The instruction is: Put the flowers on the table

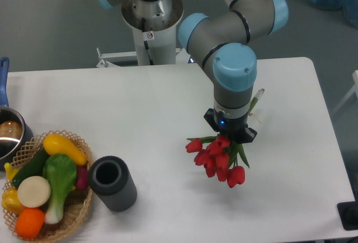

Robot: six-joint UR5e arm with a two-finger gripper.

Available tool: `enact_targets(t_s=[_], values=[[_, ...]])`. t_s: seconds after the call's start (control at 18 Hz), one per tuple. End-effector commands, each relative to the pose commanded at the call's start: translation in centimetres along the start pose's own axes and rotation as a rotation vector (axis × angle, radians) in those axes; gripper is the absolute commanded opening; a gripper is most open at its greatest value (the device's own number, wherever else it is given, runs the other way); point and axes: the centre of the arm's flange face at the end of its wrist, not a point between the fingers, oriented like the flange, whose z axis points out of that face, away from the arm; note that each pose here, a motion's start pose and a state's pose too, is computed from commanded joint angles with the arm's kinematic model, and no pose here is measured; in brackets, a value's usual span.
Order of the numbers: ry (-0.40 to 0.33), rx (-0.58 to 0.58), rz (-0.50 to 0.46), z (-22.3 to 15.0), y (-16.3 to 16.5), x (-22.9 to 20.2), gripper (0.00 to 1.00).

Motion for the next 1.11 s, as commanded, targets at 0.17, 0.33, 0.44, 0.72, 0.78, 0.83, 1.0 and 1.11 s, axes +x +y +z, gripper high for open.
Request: enact_targets(t_s=[0.17, 0.33, 0.44, 0.72, 0.78, 0.83, 1.0, 1.11], values=[[-0.001, 0.004, -0.002, -0.1, -0.1, 0.0, 0.04], [-0.009, 0.01, 0.001, -0.7, -0.3, -0.1, 0.06], [0.005, 0.0, 0.0, 0.4, -0.5, 0.0, 0.06], [0.046, -0.023, -0.002, 3.4, -2.2, 0.9, 0.06], [0.054, -0.018, -0.008, 3.7, -2.6, 1.2, 0.06], [0.057, -0.017, -0.005, 3.8, -3.3, 1.7, 0.06], [0.083, -0.03, 0.04, 5.6, -6.1, 4.0, 0.06], [0.104, -0.041, 0.072, 7.2, -7.7, 5.3, 0.08]])
